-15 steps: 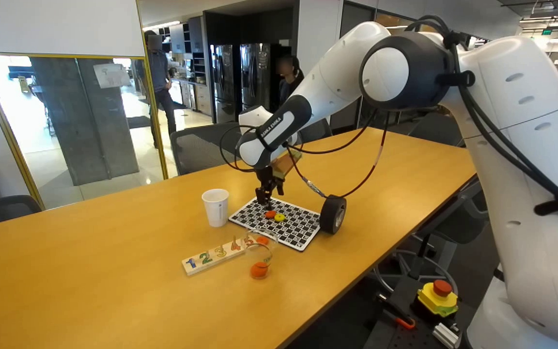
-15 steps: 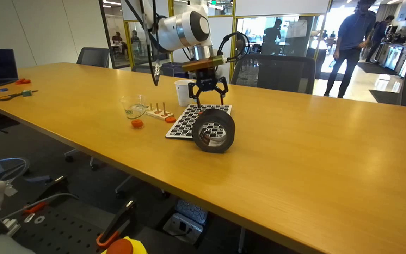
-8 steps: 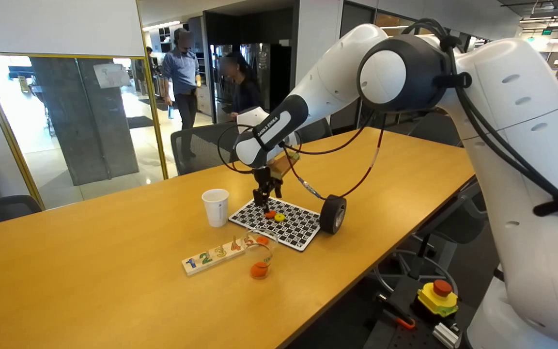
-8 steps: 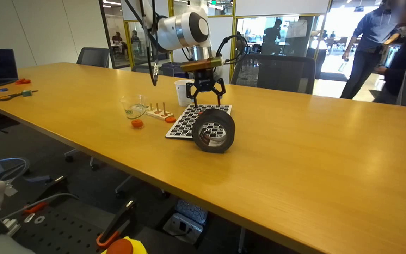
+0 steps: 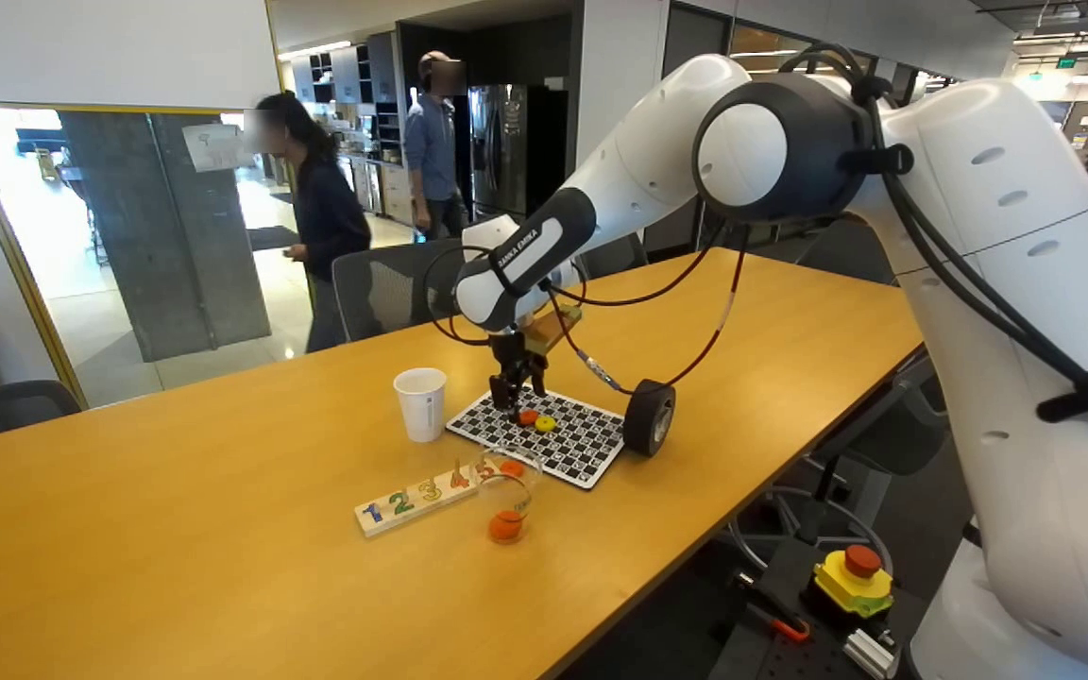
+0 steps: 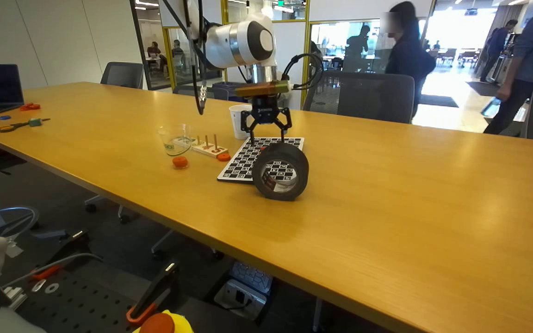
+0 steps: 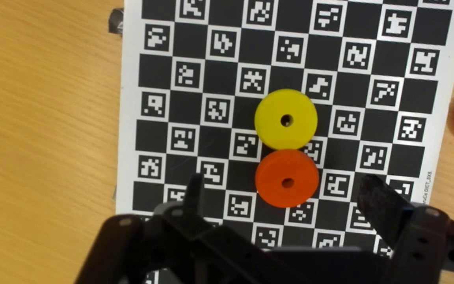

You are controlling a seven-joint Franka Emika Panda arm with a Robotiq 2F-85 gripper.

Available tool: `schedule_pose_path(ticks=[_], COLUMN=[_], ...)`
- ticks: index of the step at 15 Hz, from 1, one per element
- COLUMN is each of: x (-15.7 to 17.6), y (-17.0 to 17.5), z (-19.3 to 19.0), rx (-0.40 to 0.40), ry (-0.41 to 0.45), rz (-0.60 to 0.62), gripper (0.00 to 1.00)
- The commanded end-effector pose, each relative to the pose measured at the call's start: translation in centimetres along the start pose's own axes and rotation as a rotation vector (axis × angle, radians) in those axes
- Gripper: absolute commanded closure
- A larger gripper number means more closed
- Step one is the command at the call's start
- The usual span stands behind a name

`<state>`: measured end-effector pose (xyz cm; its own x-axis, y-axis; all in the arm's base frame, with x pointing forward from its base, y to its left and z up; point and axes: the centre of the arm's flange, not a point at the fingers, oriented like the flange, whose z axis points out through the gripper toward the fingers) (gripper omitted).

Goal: Pick up the orange objects from the table and put them in the colorless cup, then pick up the yellow objects and put them in the white cup

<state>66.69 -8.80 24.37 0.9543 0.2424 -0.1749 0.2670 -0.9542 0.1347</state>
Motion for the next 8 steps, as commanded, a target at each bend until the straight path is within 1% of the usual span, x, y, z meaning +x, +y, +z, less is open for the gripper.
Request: schedule_pose_path(ticks=[1,8], x=[0.94,0.94], y=[0.47,0.52], z=[-0.27,0.26], rx=[0.038,0.054], ry=[0.005,0.001], rz=[-0.009,-0.009], gripper=[0.00,0.00])
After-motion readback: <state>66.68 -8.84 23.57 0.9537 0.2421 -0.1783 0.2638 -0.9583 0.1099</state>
